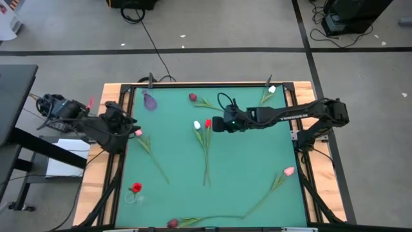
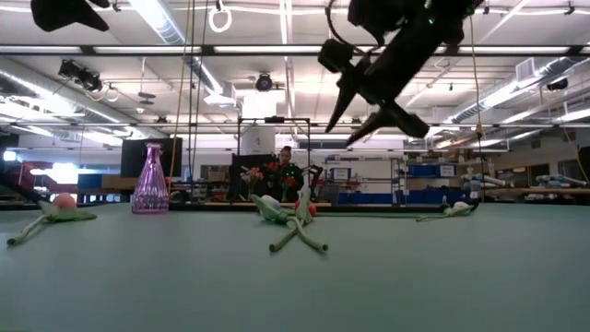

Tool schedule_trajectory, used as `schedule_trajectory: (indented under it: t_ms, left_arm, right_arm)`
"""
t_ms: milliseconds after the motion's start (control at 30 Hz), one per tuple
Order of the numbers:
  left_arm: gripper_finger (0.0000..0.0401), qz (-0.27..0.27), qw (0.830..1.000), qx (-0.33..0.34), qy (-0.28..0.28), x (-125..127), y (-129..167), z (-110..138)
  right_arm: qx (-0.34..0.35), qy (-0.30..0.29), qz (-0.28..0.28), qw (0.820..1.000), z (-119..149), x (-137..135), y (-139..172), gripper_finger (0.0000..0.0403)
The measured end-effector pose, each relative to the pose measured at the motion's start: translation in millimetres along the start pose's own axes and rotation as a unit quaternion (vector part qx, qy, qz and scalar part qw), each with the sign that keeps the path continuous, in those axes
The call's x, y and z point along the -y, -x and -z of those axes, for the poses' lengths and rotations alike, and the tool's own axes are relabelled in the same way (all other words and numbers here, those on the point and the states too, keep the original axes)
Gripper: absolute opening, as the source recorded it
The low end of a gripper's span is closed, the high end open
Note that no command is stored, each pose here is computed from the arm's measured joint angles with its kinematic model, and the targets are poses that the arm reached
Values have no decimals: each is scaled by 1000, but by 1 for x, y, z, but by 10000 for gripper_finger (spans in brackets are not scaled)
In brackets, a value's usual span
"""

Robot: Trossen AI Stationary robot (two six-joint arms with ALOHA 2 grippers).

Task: Sort flowers into vase by color
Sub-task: Put the red flower into the transparent vase

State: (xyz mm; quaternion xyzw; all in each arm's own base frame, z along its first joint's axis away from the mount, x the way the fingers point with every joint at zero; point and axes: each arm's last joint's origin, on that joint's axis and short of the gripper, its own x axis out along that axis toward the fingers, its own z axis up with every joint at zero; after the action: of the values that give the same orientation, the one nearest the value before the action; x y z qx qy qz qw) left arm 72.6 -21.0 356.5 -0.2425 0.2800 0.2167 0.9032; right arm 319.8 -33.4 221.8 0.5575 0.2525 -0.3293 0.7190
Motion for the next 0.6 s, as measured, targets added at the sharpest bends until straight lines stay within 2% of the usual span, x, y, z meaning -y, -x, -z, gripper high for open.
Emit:
schedule_trajectory:
  t_ms: [133, 300, 433, 600]
  left_arm:
    - [199, -6, 1000, -18, -5, 19, -16, -3]
    - [199, -5, 1000, -20, 4, 41, -44, -14]
    - [199, 2, 1000, -16, 24, 47, -62, -27]
    - [199, -17, 999, -5, 49, 44, -81, -40]
  right_arm:
    - [-24, 0, 8, 1000, 4, 19, -9, 160]
    - [-35, 33, 11, 999, 3, 25, -11, 160]
    - [-48, 63, 17, 997, -1, 26, -22, 160]
    - [-105, 77, 38, 991, -5, 24, -59, 160]
